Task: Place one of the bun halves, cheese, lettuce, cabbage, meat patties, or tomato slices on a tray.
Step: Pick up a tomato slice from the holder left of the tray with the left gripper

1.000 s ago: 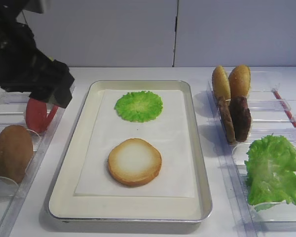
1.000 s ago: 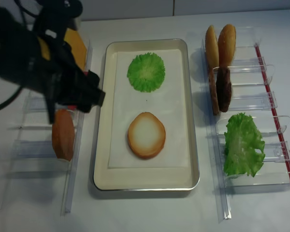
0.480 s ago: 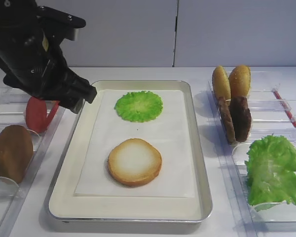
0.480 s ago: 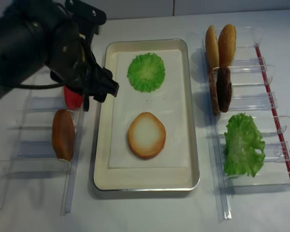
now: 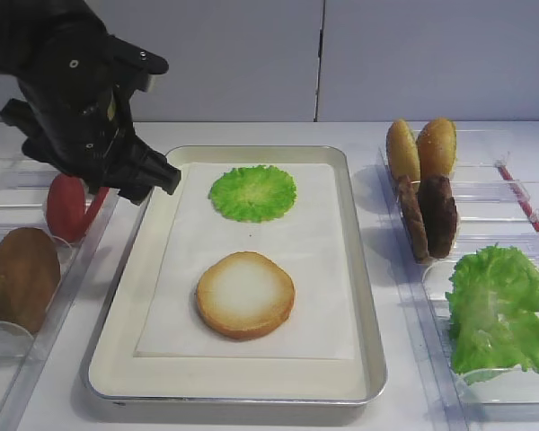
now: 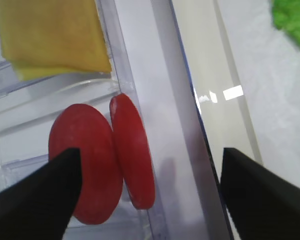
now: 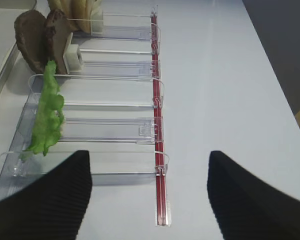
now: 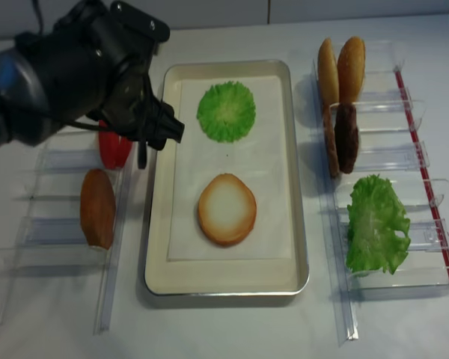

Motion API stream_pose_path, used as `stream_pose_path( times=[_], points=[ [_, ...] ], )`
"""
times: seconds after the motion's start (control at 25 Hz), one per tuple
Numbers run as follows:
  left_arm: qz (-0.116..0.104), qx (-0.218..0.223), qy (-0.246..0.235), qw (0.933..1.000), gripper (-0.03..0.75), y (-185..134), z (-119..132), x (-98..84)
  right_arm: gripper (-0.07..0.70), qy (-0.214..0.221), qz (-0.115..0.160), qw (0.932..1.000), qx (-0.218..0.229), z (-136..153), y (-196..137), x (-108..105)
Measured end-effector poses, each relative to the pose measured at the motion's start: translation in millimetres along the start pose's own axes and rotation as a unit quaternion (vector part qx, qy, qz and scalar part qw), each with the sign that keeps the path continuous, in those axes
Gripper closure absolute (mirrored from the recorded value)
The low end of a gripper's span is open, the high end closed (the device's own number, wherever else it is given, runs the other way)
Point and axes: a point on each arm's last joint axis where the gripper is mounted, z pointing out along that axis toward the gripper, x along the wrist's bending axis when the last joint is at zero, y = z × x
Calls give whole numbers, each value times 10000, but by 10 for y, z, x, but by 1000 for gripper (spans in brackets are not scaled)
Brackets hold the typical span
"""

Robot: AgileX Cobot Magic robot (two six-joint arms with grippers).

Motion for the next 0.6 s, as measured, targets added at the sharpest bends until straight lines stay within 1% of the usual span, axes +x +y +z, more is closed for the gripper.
stream_pose_path(
  times=[0.16, 0.24, 0.32, 0.4, 0.6],
  points=[
    [65, 63, 82, 9999, 169, 11, 96, -31, 129, 0, 0, 10000, 0, 0, 0, 0],
    [126, 174, 128, 9997, 169, -1, 166, -55, 129, 0, 0, 10000, 0, 0, 0, 0],
    [118, 281, 174, 9994, 169, -16, 210, -67, 129, 0, 0, 10000, 0, 0, 0, 0],
    [51, 333, 189, 9993, 169, -23, 242, -80, 129, 0, 0, 10000, 0, 0, 0, 0],
    [28, 352, 201, 9992, 169, -24, 261, -87, 129, 0, 0, 10000, 0, 0, 0, 0]
  ],
)
